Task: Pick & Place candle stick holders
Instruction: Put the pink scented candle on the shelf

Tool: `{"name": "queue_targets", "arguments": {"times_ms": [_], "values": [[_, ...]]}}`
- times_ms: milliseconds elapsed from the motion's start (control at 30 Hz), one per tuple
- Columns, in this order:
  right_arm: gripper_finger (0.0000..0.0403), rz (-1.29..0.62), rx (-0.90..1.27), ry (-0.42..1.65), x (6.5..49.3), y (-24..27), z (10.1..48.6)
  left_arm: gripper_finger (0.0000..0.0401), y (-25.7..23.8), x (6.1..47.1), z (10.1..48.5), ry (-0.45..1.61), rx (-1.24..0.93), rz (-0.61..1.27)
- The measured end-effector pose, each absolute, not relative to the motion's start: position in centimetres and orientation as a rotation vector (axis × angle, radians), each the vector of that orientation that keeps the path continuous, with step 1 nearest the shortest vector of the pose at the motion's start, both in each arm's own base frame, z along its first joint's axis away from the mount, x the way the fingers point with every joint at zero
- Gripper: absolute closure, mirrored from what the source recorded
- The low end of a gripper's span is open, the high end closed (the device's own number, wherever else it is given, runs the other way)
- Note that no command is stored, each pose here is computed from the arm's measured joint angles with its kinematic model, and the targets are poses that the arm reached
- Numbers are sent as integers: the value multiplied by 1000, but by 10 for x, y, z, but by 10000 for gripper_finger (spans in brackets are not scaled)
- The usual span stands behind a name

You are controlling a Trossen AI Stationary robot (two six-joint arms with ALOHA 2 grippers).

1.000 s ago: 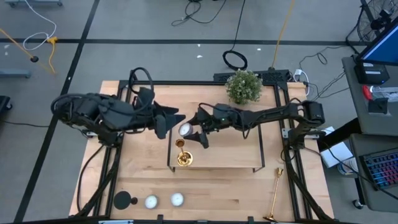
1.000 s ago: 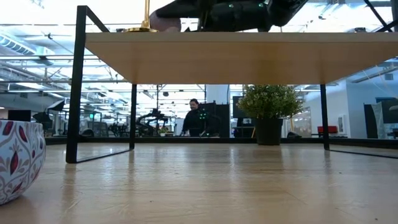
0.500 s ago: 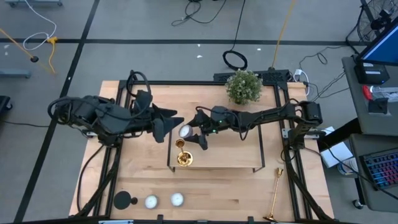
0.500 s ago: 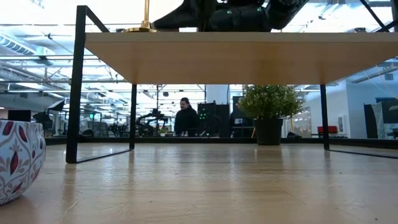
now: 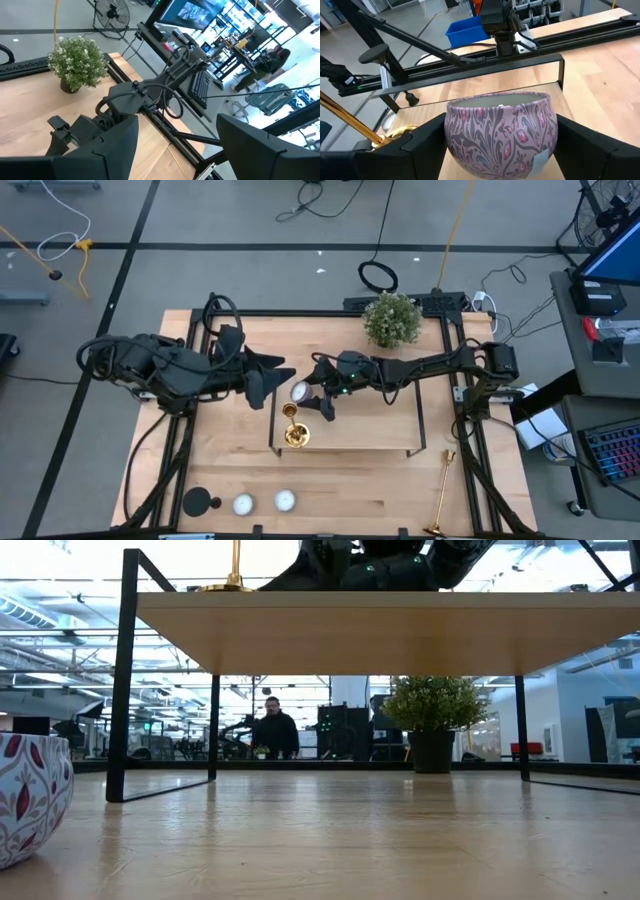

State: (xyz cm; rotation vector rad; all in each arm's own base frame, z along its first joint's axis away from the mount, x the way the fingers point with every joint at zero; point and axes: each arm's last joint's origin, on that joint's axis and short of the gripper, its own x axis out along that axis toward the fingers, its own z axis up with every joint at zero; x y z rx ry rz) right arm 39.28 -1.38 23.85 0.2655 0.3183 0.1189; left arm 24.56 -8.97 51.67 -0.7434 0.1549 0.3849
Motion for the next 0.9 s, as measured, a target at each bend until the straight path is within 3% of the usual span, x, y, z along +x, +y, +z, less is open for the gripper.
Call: {"name": "queue_targets", "arguments": {"times_ms": [900], "values": [[96, 105, 279, 297, 403, -11, 223, 132, -93, 244, 518, 143, -740, 384]]}}
